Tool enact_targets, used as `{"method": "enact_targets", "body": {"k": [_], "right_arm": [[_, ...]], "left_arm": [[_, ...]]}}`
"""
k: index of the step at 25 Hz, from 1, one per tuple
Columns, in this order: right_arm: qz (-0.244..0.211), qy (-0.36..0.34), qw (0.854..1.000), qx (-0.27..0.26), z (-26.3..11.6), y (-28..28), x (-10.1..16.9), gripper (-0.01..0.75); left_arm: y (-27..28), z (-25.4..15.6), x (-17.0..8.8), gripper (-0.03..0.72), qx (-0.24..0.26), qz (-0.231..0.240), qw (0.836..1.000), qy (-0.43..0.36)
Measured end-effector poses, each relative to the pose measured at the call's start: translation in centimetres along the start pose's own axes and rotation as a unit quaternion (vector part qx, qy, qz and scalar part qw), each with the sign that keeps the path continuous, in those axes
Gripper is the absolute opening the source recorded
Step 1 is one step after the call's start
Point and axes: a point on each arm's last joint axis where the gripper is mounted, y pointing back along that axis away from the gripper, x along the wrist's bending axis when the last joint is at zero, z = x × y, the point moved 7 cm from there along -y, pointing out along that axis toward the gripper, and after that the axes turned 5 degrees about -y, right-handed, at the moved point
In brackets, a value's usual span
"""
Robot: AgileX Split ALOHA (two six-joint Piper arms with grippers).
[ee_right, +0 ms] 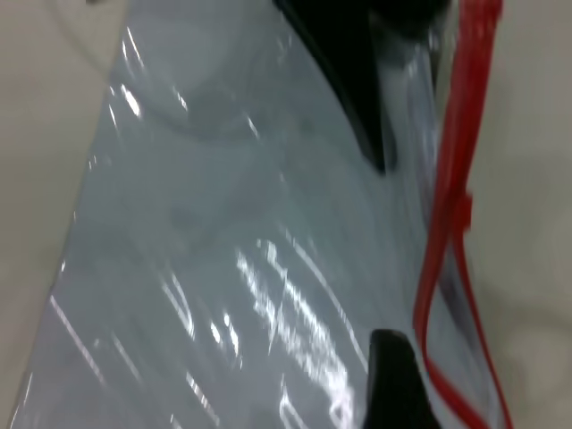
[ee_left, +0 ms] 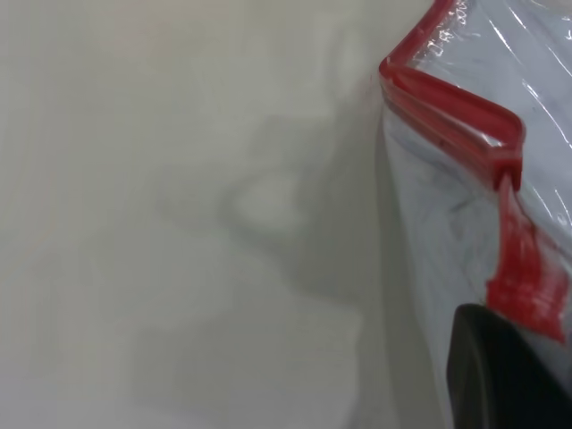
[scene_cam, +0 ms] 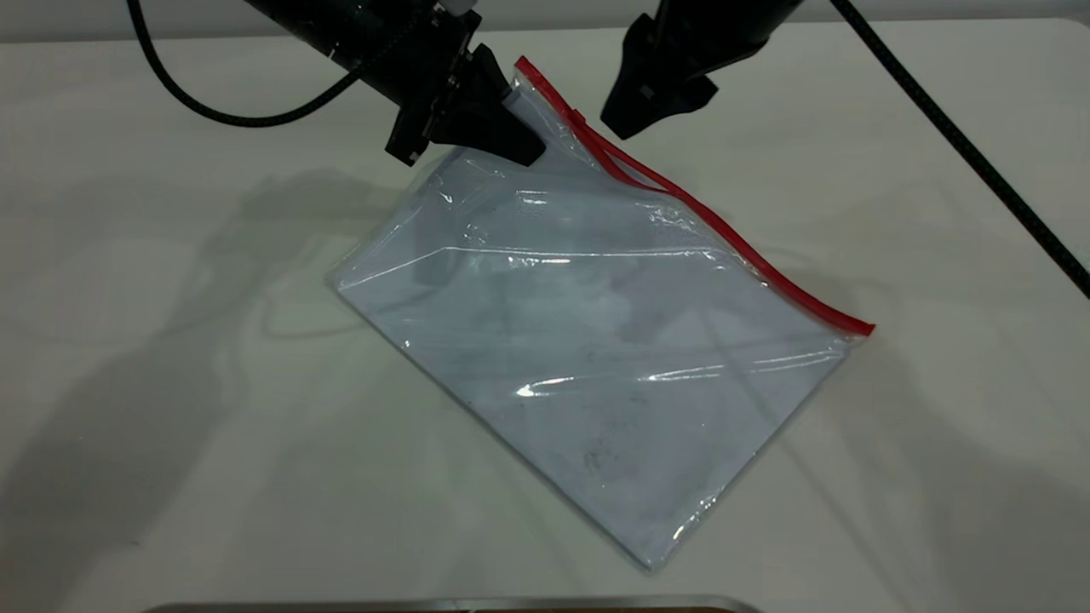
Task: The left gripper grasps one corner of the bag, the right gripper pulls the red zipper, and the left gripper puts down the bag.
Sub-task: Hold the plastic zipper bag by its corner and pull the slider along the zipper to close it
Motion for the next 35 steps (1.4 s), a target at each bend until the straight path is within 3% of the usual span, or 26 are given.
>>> {"method": "enact_targets", "body": {"k": [17,22,25,33,35], "right_arm": [[0.017,-0.013,0.997,-0.078,0.8,-2.8,0.2,0.511],[0.017,-0.024,0.997,-0.078,0.5,-3.3,0.1,0.484],[0.016,-0.028,0.996,-0.079,0.5,-3.3,0.1,0.404],[0.016,-0.028,0.996,-0.079,0.5,-3.3,0.1,0.082],[0.015,-0.027,0.996,-0.079,0.5,-3.3,0.0,0.035]], "left_arm": [[0.0,0.6,0.0,0.051,-0.018,-0.001,1.0,0.007],[0.0,0.6,0.0,0.051,-0.019,-0.001,1.0,0.007],[0.0,0.7,0.0,0.051,-0.02,-0.001,1.0,0.007],[0.0,1.1,0.1,0.051,-0.034,0.004,0.999,0.013],[0.0,1.1,0.1,0.051,-0.034,0.004,0.999,0.012]]}}
